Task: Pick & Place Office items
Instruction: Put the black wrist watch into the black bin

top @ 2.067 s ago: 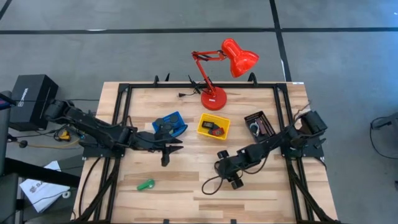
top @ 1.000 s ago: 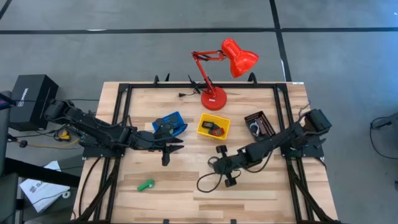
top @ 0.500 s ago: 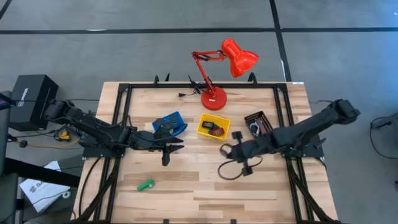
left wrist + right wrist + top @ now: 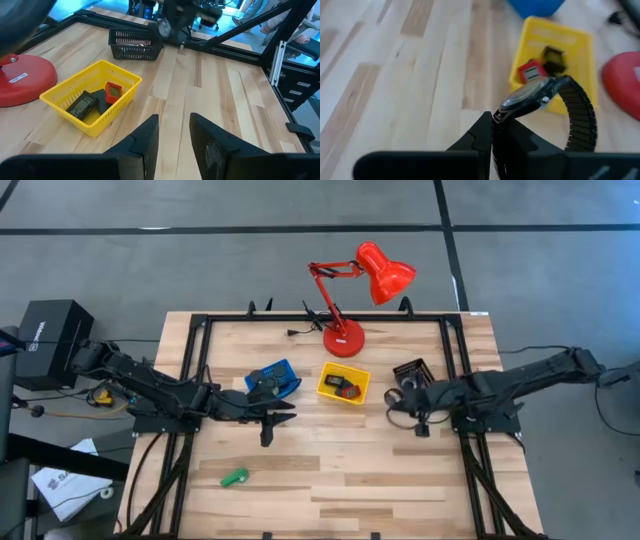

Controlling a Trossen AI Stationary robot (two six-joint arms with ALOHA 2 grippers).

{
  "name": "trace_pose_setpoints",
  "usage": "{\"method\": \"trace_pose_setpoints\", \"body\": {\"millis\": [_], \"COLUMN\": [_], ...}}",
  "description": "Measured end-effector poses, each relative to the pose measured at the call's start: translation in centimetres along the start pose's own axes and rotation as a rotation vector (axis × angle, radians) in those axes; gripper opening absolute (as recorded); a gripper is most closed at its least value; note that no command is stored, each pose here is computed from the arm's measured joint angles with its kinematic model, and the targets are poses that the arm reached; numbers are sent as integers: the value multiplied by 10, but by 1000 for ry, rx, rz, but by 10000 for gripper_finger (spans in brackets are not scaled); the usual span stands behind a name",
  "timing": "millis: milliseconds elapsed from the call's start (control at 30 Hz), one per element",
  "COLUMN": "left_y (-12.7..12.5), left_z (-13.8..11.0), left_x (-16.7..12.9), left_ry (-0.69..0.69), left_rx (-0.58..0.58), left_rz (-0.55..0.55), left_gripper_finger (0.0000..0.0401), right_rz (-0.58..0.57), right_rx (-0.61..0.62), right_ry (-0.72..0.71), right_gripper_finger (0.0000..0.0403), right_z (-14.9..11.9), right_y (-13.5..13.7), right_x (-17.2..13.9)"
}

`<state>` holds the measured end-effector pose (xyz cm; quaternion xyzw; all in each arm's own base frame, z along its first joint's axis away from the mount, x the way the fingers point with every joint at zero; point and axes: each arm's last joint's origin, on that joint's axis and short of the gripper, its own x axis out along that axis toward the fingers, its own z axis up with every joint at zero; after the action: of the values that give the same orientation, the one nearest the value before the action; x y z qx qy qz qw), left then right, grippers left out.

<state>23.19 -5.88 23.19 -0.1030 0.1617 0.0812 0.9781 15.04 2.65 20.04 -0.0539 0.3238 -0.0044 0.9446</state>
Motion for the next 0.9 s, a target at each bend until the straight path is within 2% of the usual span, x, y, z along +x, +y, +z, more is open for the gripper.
{"method": "trace_pose_setpoints", "body": {"millis": [167, 233, 367, 633, 733, 833, 900], "left_y": [0, 0, 0, 0, 0, 0, 0], "left_z": [0, 0, 0, 1, 1, 1, 1], "left_x": [0, 0, 0, 0, 0, 0, 0], "left_ry": [0, -1, -1, -6, -8, -11, -12], "left_rx": [0, 0, -1, -3, -3, -7, -8], "left_rz": [0, 0, 0, -2, -3, -4, -4], "left_gripper_finger": [104, 104, 104, 104, 104, 104, 104], "right_rz": [-50, -77, -146, -233, -341, -478, -530], "right_rx": [55, 123, 285, 478, 573, 612, 644], "right_ry": [-41, -32, -111, -176, -158, -155, -167], "right_gripper_finger": [28, 22, 11, 22, 16, 7, 6], "right_z": [-8, -11, -16, -35, -47, -56, -59], "right_y": [-13, -17, -27, -35, -39, -42, -43], "right_x": [-17, -21, -31, -26, -20, -16, -15]}}
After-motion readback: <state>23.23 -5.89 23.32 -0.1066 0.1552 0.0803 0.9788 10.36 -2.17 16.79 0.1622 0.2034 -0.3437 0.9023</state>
